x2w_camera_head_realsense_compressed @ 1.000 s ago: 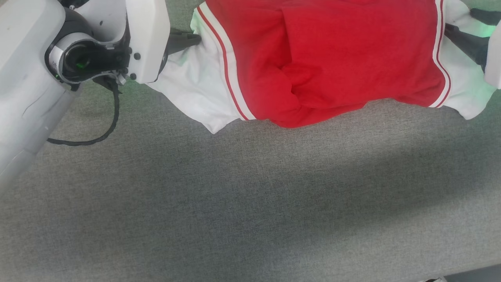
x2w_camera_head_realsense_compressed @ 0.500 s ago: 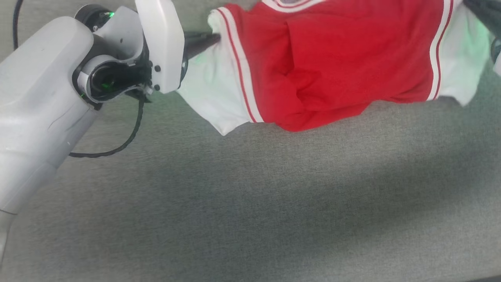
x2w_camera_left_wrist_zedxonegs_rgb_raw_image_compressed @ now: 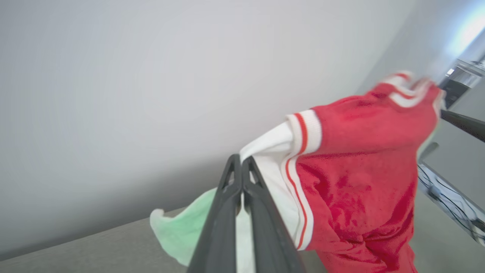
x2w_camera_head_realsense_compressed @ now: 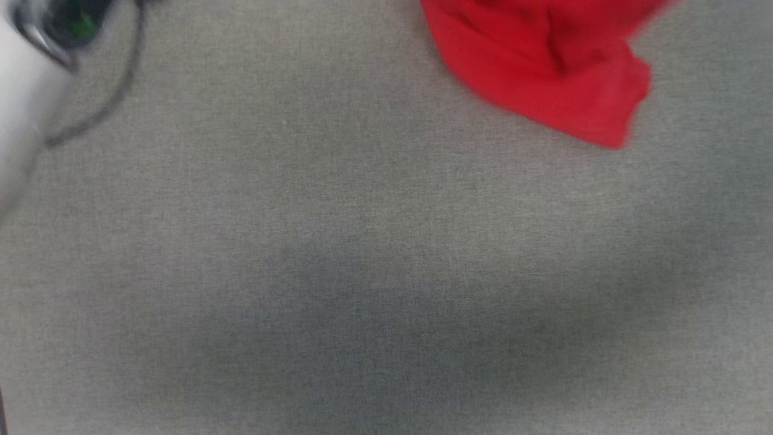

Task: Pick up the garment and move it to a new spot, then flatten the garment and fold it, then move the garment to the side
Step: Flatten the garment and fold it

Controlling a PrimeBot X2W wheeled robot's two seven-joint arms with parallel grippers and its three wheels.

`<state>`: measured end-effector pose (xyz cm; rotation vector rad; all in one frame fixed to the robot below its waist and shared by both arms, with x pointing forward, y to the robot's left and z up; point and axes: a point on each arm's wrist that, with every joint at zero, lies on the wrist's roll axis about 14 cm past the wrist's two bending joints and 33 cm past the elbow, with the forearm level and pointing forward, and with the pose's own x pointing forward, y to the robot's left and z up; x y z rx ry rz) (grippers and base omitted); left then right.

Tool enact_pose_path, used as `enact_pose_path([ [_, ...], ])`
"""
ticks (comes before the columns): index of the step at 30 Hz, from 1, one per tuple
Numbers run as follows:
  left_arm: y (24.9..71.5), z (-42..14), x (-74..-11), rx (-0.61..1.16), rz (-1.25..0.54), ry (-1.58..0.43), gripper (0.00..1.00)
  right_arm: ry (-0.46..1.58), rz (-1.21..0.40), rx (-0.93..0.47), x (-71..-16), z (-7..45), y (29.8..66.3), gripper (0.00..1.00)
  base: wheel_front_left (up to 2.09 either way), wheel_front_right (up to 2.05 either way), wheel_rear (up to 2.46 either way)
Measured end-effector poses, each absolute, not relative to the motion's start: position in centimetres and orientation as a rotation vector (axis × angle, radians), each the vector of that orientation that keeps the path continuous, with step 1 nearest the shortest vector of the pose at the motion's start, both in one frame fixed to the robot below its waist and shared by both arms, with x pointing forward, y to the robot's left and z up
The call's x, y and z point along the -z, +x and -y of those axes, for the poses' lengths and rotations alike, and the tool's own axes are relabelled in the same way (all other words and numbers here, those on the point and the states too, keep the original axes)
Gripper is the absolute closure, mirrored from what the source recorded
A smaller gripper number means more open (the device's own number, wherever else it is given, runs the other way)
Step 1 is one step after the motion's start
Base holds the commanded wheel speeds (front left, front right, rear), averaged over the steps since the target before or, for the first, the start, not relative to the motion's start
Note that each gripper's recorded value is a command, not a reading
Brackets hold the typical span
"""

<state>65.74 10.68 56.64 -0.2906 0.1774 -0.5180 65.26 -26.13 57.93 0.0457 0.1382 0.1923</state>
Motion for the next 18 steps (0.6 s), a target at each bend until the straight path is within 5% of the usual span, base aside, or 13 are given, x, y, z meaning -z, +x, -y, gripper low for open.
enact_pose_path([
  [10,71.5,-16.9,-71.7,0.280,0.336,-0.484,1.00,0.216,0.267,-0.071,-69.6,25.2,70.7,1.00,0.00,0.00,0.00],
  [18,70.2,-16.4,-70.8,0.306,0.302,-0.527,1.00,0.141,0.212,-0.110,-68.1,23.5,70.1,1.00,0.00,0.00,0.00],
])
